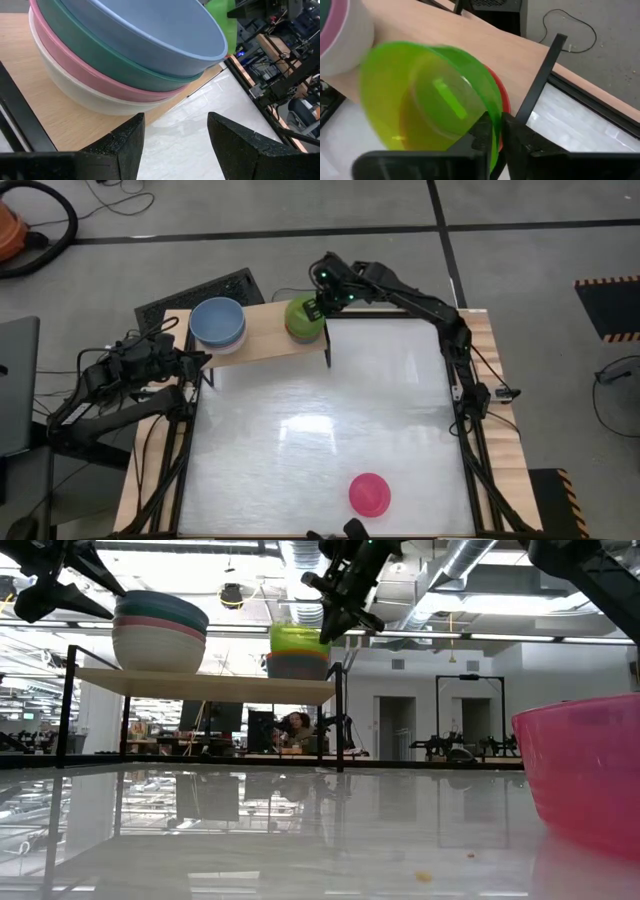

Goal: Place and stack bowls onto a shelf
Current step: Stack the small green bowl on top of the small orange bowl on the shelf, then stack the small pink bowl on top of the small green bowl on the shelf

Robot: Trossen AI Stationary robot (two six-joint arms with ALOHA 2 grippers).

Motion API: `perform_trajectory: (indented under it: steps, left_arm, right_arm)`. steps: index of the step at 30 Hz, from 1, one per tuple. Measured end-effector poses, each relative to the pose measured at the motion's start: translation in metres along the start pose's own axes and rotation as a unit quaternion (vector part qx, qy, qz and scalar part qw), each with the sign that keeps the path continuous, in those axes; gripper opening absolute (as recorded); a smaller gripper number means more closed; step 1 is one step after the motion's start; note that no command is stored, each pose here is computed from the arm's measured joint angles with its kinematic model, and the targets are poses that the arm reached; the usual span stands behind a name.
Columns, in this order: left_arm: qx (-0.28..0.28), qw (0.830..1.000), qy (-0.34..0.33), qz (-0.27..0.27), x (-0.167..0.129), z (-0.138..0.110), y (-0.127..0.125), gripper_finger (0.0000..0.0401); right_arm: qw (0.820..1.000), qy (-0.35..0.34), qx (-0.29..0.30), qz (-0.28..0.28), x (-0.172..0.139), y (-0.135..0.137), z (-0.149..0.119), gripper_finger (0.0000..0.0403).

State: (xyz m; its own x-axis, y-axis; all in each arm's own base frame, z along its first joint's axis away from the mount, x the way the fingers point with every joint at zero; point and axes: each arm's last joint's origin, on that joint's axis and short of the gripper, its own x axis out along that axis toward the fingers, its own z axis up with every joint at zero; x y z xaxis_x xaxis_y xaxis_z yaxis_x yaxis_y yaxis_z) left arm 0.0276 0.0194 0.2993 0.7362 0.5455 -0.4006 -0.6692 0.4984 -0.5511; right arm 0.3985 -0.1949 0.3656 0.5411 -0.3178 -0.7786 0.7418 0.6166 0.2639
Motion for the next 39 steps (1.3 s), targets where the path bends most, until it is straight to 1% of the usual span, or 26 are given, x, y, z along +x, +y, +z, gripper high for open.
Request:
perform_trajectory:
  steps: [8,11,13,15,18,22,26,30,35,36,39]
  left_arm:
    - [0.000,1.000,0.000,0.000,0.000,0.000,0.000,0.0204]
    - [0.000,1.000,0.000,0.000,0.000,0.000,0.000,0.0204]
    - [0.000,1.000,0.002,-0.003,0.000,0.000,0.000,0.0204]
    - [0.000,1.000,0.006,-0.008,0.000,0.000,-0.001,0.0204]
    - [0.000,1.000,0.007,-0.009,0.000,0.000,-0.001,0.0204]
    - [0.000,1.000,0.006,-0.010,0.000,0.000,-0.001,0.0204]
    - [0.000,1.000,0.003,-0.011,0.000,0.000,-0.001,0.0204]
    - [-0.001,1.000,0.003,-0.010,0.000,0.000,-0.001,0.0204]
    - [-0.001,1.000,0.004,-0.012,0.000,0.000,-0.001,0.0204]
    - [-0.001,1.000,0.004,-0.012,0.000,0.000,-0.001,0.0204]
    - [0.000,1.000,0.004,-0.012,0.000,0.000,-0.001,0.0204]
  right_arm:
    - [1.000,-0.015,-0.003,0.007,-0.001,0.000,0.003,0.0119]
    - [0.999,-0.029,-0.002,0.014,-0.008,0.000,0.007,0.0139]
    - [0.999,-0.037,-0.011,0.034,-0.016,0.001,0.010,0.0150]
    - [0.997,-0.037,-0.017,0.066,-0.032,0.002,0.010,0.0157]
    - [0.995,-0.050,-0.028,0.085,-0.061,0.004,0.008,0.0161]
    - [0.993,-0.047,-0.053,0.093,-0.103,0.007,-0.005,0.0156]
    - [0.990,-0.059,-0.067,0.107,-0.151,0.010,-0.021,0.0150]
    - [0.991,-0.052,-0.081,0.092,-0.193,0.009,-0.047,0.0146]
    - [0.997,0.012,-0.069,0.044,-0.223,0.010,-0.086,0.0145]
    - [0.997,0.008,-0.062,0.039,-0.226,0.013,-0.091,0.0146]
    - [0.997,0.004,-0.063,0.050,-0.236,0.024,-0.110,0.0150]
